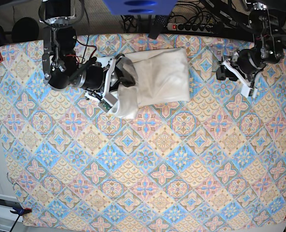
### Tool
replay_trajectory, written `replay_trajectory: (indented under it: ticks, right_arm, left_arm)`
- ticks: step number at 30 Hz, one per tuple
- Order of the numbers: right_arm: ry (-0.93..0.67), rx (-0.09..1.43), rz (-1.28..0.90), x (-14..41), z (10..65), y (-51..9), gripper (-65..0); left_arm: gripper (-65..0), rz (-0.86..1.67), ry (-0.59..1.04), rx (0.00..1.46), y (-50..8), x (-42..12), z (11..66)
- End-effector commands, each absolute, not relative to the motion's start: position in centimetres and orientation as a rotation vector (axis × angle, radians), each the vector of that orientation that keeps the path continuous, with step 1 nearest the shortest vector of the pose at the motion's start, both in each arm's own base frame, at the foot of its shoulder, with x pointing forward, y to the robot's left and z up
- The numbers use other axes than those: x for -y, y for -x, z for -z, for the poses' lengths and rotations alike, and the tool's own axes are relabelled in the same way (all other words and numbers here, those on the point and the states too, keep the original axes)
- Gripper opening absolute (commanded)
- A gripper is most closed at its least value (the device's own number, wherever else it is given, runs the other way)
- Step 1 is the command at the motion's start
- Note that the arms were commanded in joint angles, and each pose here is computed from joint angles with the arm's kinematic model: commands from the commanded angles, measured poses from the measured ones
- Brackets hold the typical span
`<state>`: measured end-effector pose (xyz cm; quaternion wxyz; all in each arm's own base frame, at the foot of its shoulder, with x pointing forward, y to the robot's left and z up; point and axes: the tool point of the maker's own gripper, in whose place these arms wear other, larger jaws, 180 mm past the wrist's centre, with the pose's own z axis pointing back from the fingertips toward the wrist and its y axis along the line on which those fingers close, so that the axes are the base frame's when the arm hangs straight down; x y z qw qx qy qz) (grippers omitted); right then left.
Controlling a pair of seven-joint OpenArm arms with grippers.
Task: Fold the T-shirt properly
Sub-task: 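Lift the strip end with the right gripper and fold it over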
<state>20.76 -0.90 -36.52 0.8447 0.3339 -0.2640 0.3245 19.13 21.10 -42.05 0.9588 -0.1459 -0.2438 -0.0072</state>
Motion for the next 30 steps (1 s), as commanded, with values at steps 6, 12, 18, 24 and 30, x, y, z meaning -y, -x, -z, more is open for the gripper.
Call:
replay_trajectory:
  ticks: [6,12,18,24,30]
  right_arm:
    - [-0.735,0.552,-0.837,-1.3,35.4,-20.4,-62.1]
    - [-0.756,0.556,-0.934,-3.3,34.6,-20.3,-62.1]
    - [-0.729,0.548,-1.041,-4.3,34.0,-20.9,-62.1]
    - [-0.730,0.507,-1.092,-5.2,34.8,-21.4,-62.1]
    - [-0.722,0.481,-1.091,-5.2,35.5,-22.4,-61.9]
  left_arm:
    - [-36.2,0.044,0.345,0.484,-21.3,-17.2,43.9]
    - [-54.3,0.038,0.364,0.463,-22.6,-14.7,45.5]
    - [-54.2,0.023,0.376,0.440,-23.8,-12.5,46.8]
    - [-54.2,0.013,0.409,0.494,-25.7,-10.6,46.7]
    - [-54.3,0.081,0.444,0.525,-26.1,-7.8,46.4]
